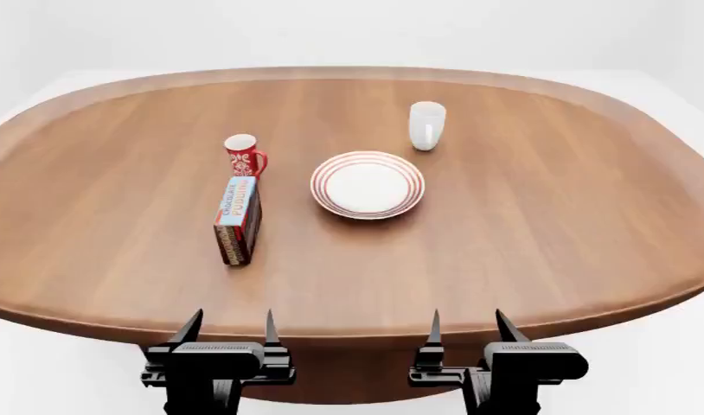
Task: Pick up the red mug and put it on the plate
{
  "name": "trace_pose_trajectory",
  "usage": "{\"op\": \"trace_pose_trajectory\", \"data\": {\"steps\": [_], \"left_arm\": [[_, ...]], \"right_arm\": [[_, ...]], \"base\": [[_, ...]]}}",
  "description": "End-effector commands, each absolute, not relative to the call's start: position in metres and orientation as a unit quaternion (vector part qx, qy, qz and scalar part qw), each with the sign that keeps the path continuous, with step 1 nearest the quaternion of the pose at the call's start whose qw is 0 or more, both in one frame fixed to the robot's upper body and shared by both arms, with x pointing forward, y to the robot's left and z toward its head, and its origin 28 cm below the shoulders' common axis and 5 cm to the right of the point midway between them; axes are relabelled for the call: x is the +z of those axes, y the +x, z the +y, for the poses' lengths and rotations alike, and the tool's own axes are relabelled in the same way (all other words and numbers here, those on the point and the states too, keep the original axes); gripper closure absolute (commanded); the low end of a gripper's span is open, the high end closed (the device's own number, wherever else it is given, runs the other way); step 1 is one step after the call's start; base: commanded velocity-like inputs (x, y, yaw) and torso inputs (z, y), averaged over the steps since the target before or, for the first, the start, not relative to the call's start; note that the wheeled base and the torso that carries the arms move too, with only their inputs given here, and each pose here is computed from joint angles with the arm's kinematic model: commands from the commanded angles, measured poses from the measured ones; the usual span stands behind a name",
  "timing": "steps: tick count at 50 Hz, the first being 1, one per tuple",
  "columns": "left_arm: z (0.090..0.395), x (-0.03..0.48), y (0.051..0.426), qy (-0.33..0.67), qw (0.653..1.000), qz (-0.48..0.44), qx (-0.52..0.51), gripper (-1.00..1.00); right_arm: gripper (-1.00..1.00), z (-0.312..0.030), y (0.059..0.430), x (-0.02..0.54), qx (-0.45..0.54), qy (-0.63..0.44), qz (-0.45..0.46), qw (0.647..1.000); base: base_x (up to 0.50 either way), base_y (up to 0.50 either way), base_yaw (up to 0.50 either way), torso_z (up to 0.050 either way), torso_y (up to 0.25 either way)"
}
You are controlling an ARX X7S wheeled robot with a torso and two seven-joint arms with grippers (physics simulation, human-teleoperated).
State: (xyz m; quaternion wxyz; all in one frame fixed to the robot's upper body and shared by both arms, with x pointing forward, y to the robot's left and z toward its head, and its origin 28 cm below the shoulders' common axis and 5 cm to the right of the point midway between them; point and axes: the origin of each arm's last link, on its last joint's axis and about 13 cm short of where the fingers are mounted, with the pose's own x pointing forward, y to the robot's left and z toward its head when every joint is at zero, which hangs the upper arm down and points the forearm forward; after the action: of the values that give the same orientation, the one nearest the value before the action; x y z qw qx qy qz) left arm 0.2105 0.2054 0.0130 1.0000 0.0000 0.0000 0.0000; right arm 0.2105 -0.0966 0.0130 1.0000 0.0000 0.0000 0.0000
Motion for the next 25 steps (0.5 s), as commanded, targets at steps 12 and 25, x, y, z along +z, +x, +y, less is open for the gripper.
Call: {"op": "trace_pose_trajectory", "data": {"steps": [12, 25], "left_arm": [[0.2057, 0.0129, 0.2105, -0.008, 1.000, 0.001, -0.001, -1.00], [0.2058, 0.0147, 0.2102, -0.013, 1.000, 0.004, -0.001, -1.00]], "right_arm": [[-1.00, -0.0955, 0.2095, 0.0131, 0.008, -0.001, 0.005, 1.000], [-1.00, -0.0951, 0.2093, 0.0145, 0.009, -0.002, 0.004, 1.000]], "base": [[0.00, 0.00, 0.00, 0.000, 0.000], [0.00, 0.00, 0.00, 0.000, 0.000]]}}
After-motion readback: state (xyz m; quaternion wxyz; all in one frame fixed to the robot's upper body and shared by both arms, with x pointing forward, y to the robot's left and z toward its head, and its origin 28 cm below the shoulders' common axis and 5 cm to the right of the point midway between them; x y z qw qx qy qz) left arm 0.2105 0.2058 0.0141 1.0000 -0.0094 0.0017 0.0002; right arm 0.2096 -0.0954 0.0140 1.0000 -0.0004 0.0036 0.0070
